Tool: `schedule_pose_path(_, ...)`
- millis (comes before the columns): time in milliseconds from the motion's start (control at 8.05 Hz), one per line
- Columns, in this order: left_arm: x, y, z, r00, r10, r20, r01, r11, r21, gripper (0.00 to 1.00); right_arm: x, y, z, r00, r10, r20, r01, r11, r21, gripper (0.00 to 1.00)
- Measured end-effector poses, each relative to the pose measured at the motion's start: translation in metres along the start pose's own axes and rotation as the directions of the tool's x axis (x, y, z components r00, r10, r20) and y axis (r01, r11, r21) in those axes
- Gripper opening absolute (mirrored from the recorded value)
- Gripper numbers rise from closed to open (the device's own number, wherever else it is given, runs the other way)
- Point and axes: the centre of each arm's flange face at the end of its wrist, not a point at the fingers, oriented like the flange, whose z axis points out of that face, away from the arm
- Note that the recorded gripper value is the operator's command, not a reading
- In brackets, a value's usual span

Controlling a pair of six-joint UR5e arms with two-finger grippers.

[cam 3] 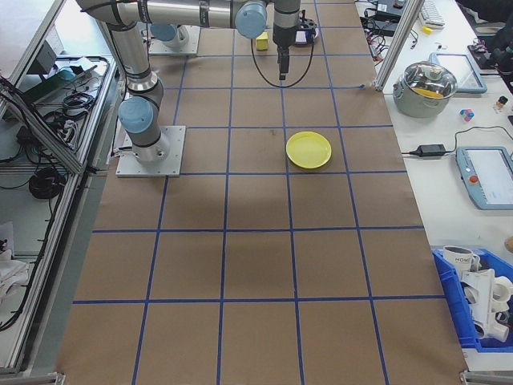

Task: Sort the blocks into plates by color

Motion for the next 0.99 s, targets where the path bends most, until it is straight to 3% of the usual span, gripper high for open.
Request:
schedule_pose_path(497,-0.015,-0.008,0.009,0.999,0.033,-0.003,-0.033,0.999,-0.016,1.0,0.0,0.0,-0.002,1.0,0.002,0.0,-0.002,1.0,0.007,1.0)
schedule_pose_path(994,-0.117,-0.025,0.048,0.992,0.122,-0.031,-0.123,0.991,-0.049,0.98,0.001,0.0,-0.002,1.0,-0.001,0.001,0.001,1.0,0.012,1.0)
